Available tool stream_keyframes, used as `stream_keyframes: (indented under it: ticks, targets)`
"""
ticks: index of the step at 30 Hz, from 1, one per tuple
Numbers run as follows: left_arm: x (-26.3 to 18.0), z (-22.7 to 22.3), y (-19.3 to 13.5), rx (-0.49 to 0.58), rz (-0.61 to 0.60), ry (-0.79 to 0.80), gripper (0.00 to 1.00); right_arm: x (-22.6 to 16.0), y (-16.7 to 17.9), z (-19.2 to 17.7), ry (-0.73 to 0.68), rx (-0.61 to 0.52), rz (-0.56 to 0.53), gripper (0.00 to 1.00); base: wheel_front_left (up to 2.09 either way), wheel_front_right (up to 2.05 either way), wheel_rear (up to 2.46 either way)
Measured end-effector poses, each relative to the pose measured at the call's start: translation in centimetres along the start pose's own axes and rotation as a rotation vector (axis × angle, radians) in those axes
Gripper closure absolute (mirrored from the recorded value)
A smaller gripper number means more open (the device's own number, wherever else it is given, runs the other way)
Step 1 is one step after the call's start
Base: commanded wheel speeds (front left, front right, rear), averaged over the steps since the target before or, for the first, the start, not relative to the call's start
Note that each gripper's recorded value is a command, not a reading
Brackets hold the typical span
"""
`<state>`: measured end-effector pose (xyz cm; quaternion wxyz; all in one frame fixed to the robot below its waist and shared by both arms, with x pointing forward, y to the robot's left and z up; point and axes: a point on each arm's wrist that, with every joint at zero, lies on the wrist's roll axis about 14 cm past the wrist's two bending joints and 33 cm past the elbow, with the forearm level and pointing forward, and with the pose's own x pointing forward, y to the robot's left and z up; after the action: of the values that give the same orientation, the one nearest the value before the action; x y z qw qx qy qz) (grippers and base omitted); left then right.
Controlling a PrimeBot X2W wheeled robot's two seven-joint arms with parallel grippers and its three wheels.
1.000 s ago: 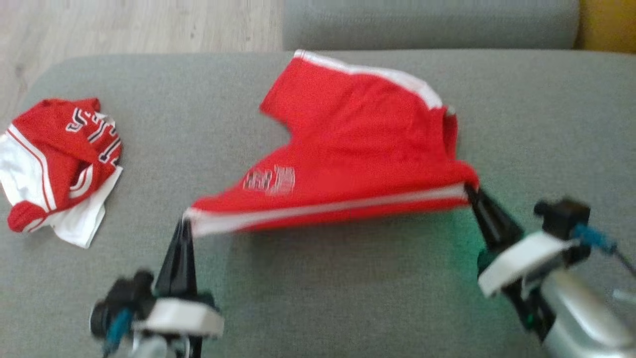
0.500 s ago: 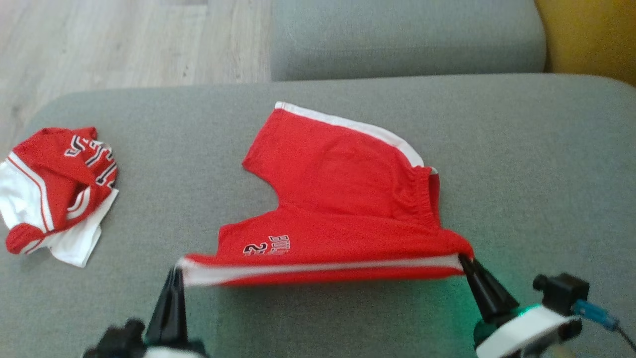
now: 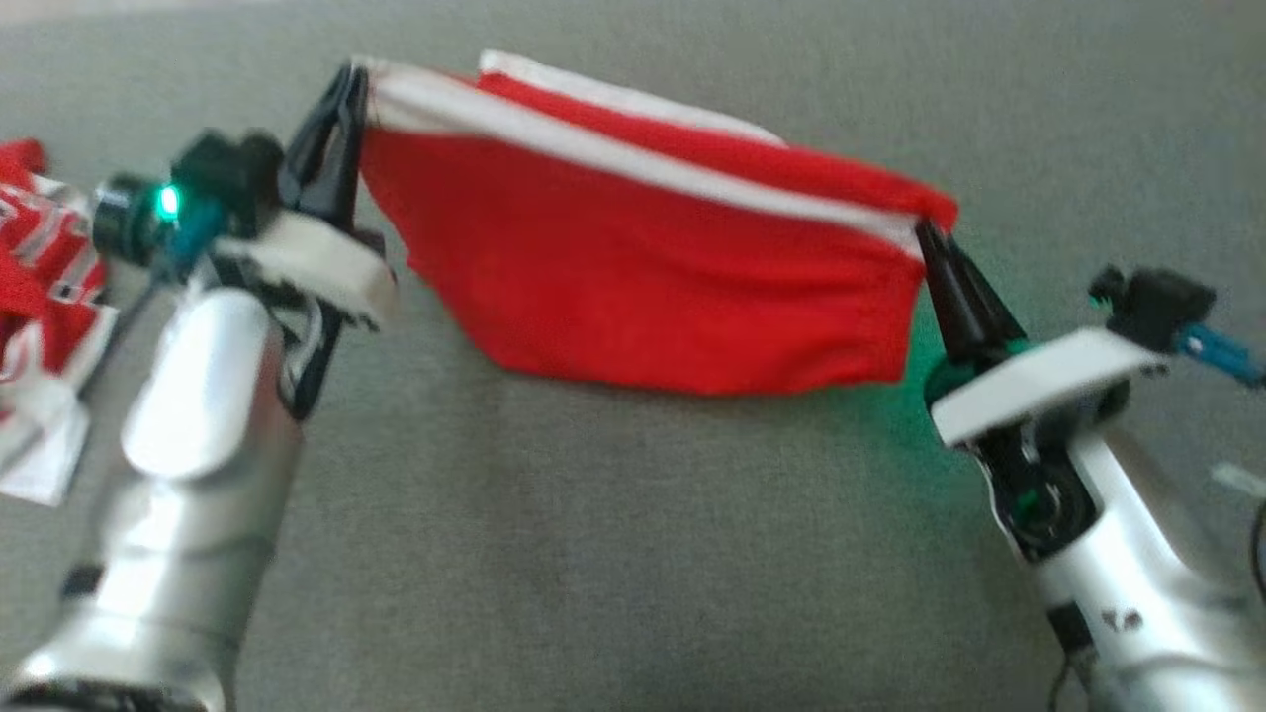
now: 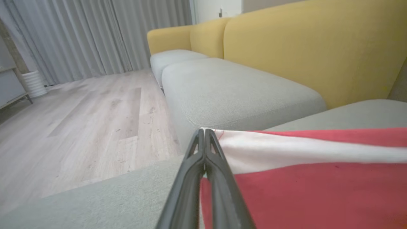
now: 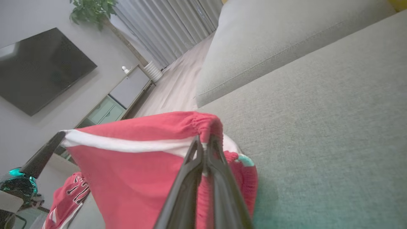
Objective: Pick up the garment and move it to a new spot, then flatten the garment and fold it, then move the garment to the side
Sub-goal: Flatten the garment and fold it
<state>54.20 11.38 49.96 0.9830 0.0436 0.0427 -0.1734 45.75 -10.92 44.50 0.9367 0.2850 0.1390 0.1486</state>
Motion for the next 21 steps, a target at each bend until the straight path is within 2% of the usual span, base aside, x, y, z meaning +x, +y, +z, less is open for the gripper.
stream_keyframes:
  ticks: [3, 8, 13, 19, 20, 21]
  targets:
    - [2.3, -2.3, 0.3, 0.004, -0.022, 0.078, 1.0, 1.5, -0.7, -0.3, 0.006, 0.041, -0.016, 1.0, 0.0, 0.0, 0.0]
    - [5.1, -5.9, 0.2, 0.001, -0.049, 0.165, 1.0, 2.9, -2.3, -0.8, 0.018, 0.042, -0.044, 1.0, 0.0, 0.0, 0.0]
    - [8.1, -6.8, -1.1, 0.013, -0.096, 0.158, 1.0, 3.3, -4.1, -0.9, -0.005, 0.078, -0.091, 1.0, 0.0, 0.0, 0.0]
    - [10.0, -8.0, -1.1, 0.017, -0.103, 0.187, 1.0, 3.7, -4.4, -1.2, -0.004, 0.075, -0.093, 1.0, 0.0, 0.0, 0.0]
    - [10.2, -8.3, -1.2, 0.016, -0.104, 0.191, 0.95, 3.8, -4.4, -1.1, -0.005, 0.078, -0.092, 1.0, 0.0, 0.0, 0.0]
    - [10.3, -8.6, -1.3, 0.013, -0.104, 0.194, 0.6, 3.8, -4.4, -1.1, -0.008, 0.082, -0.092, 0.87, 0.0, 0.0, 0.0]
